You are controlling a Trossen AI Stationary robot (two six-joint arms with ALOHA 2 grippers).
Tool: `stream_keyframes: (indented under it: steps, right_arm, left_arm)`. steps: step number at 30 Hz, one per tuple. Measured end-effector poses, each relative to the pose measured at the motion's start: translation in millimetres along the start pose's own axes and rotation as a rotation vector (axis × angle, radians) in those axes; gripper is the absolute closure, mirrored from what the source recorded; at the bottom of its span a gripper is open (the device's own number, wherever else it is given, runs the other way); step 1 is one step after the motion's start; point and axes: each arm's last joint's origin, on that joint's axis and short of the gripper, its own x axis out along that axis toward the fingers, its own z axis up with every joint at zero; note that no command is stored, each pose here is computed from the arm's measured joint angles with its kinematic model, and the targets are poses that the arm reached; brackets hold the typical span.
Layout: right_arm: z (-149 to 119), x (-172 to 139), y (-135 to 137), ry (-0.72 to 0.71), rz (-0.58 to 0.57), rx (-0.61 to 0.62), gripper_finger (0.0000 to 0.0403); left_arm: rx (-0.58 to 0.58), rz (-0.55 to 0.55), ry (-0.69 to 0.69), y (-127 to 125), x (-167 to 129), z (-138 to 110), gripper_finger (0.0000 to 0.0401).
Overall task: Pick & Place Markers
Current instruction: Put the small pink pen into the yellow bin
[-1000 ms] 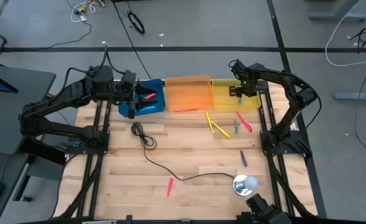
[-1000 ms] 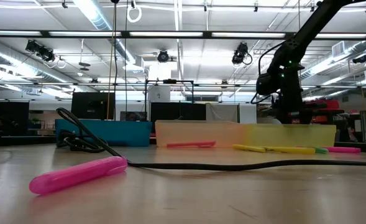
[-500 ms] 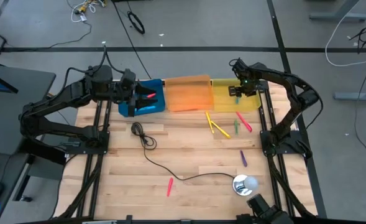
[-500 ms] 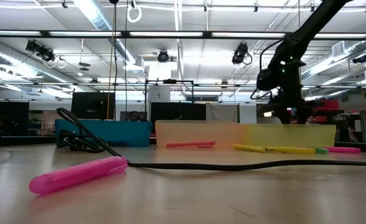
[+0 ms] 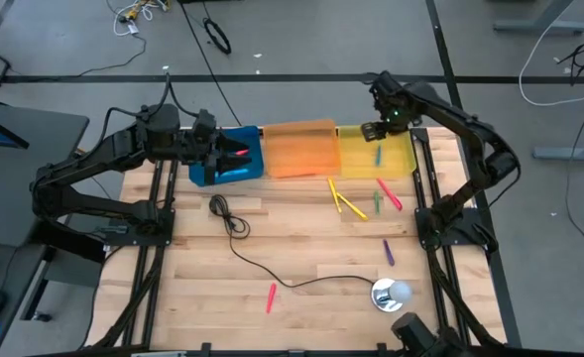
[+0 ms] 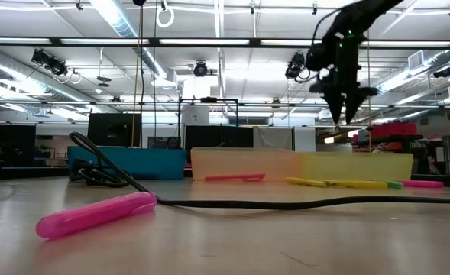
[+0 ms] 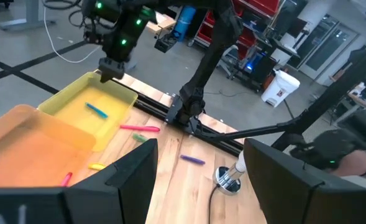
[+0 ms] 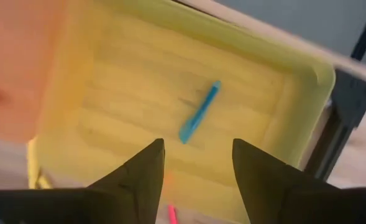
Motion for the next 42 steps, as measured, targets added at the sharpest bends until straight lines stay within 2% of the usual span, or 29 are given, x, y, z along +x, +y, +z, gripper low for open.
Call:
stream_keyframes:
  steps: [8, 12, 17, 29, 36, 42]
  right_arm:
    - [-6, -33, 32, -0.028, 0.035, -0.235, 0.0215]
    - [-15, -40, 52, -0.008, 0.117, -0.345, 0.0215]
    - [-32, -44, 80, 0.029, 0.200, -0.448, 0.0215]
    - [-84, -56, 139, 0.050, 0.273, -0.708, 0.0215]
    - [-118, -68, 178, 0.029, 0.467, -0.770, 0.0215]
    - [-146, -83, 212, -0.070, 0.642, -0.850, 0.0215]
  left_arm:
    - [0.000, 0.000, 0.000, 0, 0, 0, 0.0158]
    - [0.000, 0.000, 0.000, 0, 0, 0, 0.0158]
    - [-0.014, 0.000, 0.000, 0, 0, 0, 0.0158]
    - [-0.027, 0.000, -0.001, 0, 0, 0, 0.0158]
    - [-0.026, 0.000, -0.001, 0, 0, 0, 0.0158]
    - [-0.026, 0.000, -0.001, 0, 0, 0, 0.0158]
